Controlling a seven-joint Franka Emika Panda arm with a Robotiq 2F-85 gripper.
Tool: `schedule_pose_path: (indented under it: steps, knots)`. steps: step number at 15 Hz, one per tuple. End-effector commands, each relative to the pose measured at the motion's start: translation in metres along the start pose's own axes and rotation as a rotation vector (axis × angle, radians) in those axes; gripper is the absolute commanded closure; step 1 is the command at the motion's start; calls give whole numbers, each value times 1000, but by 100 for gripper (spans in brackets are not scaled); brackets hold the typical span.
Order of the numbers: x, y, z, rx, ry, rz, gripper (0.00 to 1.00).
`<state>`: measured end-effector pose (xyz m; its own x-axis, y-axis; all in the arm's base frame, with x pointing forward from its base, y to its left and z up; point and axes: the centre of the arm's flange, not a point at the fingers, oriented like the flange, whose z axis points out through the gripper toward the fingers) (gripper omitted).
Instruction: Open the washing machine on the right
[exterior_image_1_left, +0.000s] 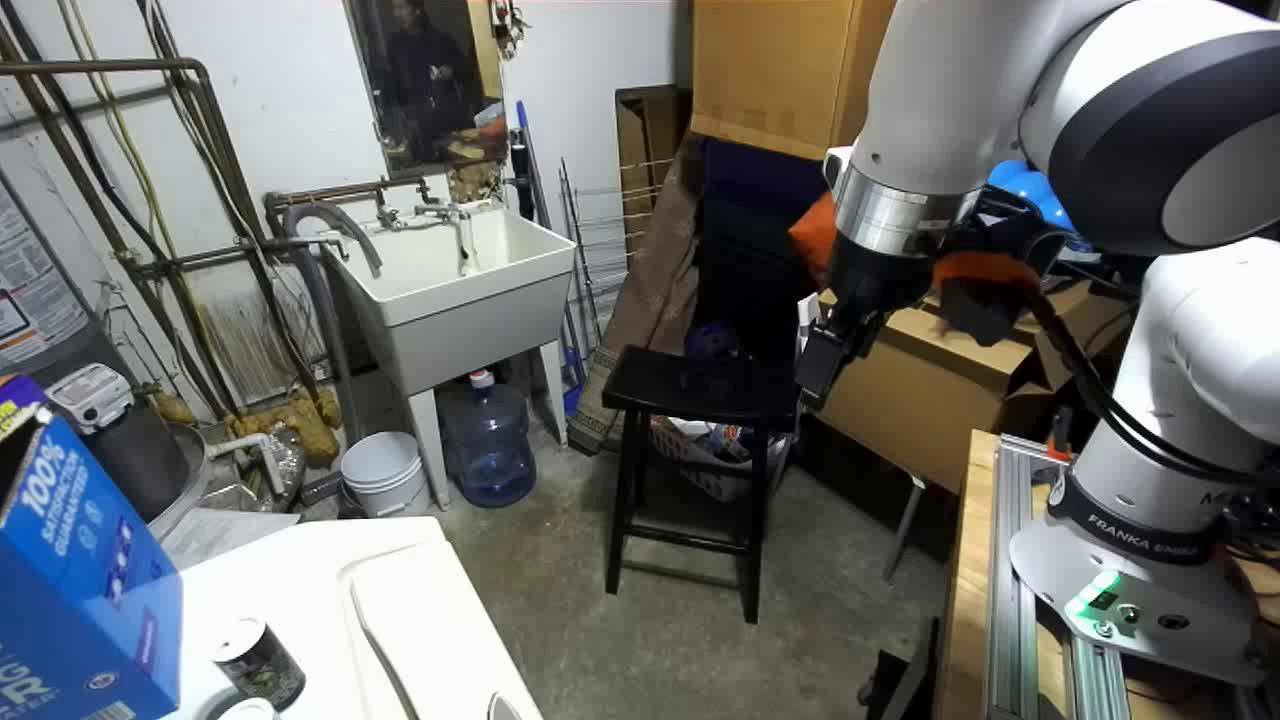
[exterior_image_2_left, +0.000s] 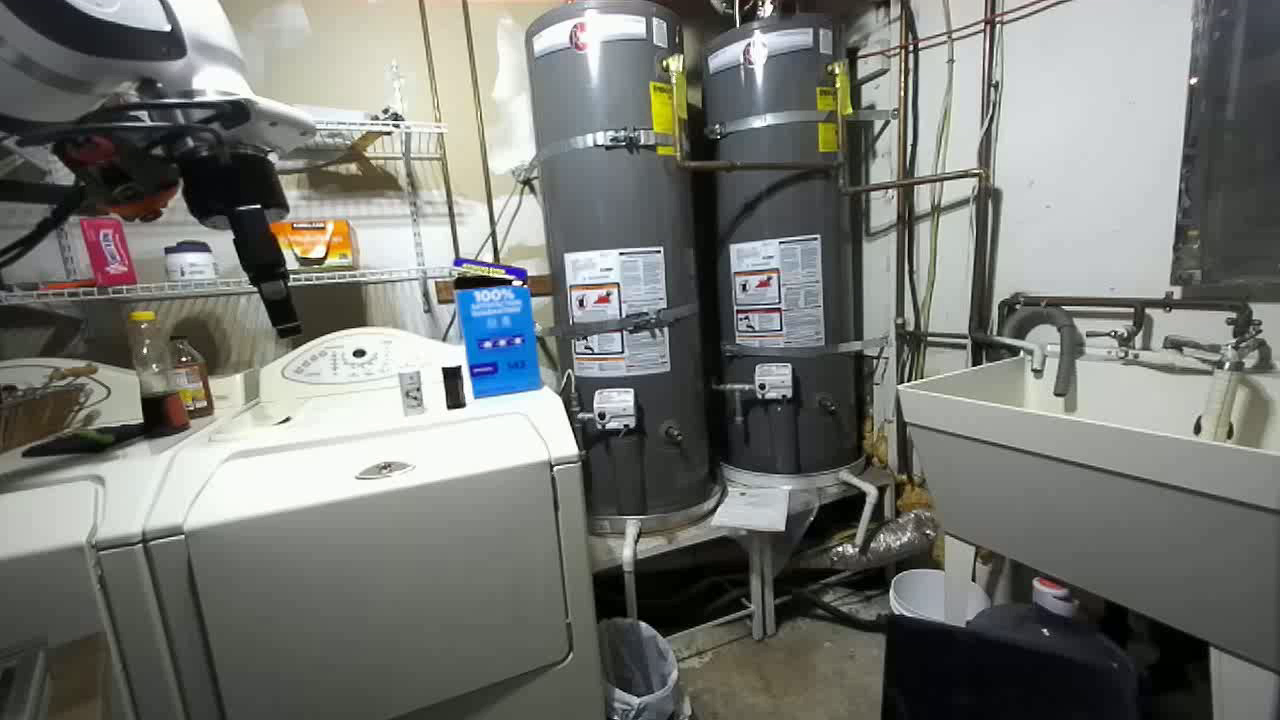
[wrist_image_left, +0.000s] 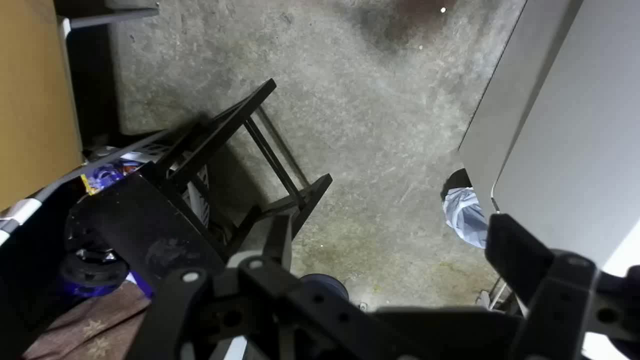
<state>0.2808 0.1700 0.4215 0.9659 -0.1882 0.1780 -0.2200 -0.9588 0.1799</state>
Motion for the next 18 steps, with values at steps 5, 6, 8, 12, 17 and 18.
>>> schedule_pose_path:
  steps: [5,6,8,12,17,18]
  knots:
    - [0,0,0,0,0,0,0]
    - [4,-3,0,85,27,-38,0]
    - [18,-27,-2,175,91,-102,0]
    - [41,-91,-11,365,204,-173,0]
    - [78,-151,-25,618,252,-190,0]
    - [77,-162,-31,657,250,-213,0]
